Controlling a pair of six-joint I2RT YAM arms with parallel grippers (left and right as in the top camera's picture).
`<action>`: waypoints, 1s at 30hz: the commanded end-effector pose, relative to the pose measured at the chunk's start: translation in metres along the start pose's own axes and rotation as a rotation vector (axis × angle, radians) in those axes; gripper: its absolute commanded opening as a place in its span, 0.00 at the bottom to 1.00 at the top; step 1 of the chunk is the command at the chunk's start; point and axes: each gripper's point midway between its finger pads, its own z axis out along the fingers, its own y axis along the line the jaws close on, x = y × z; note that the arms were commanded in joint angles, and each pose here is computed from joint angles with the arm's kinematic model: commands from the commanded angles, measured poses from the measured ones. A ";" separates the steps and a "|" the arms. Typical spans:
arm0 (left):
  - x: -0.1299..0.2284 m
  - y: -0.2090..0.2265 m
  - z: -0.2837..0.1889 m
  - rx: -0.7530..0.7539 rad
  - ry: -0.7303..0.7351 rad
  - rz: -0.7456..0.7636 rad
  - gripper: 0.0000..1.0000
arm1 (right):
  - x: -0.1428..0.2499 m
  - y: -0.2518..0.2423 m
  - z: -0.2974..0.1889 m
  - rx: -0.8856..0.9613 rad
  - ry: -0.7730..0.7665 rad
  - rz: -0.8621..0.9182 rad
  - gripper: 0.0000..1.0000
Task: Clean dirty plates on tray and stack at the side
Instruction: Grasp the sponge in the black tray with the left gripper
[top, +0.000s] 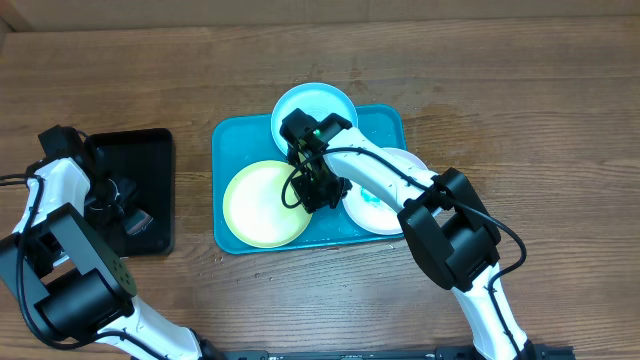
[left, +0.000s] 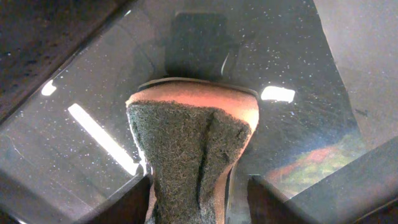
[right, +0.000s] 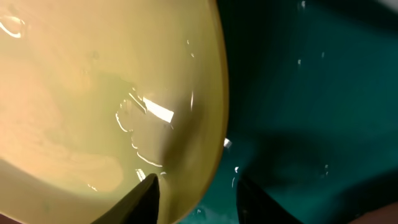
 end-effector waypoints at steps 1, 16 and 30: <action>0.001 -0.001 0.000 0.003 0.000 0.000 0.24 | 0.002 -0.001 0.007 0.008 0.018 0.091 0.54; -0.023 -0.051 -0.097 0.236 -0.016 0.110 0.04 | -0.019 0.004 0.007 -0.026 -0.061 0.450 0.14; 0.060 -0.127 -0.126 0.462 0.133 0.543 0.04 | -0.034 -0.019 0.001 0.119 -0.131 -0.061 0.04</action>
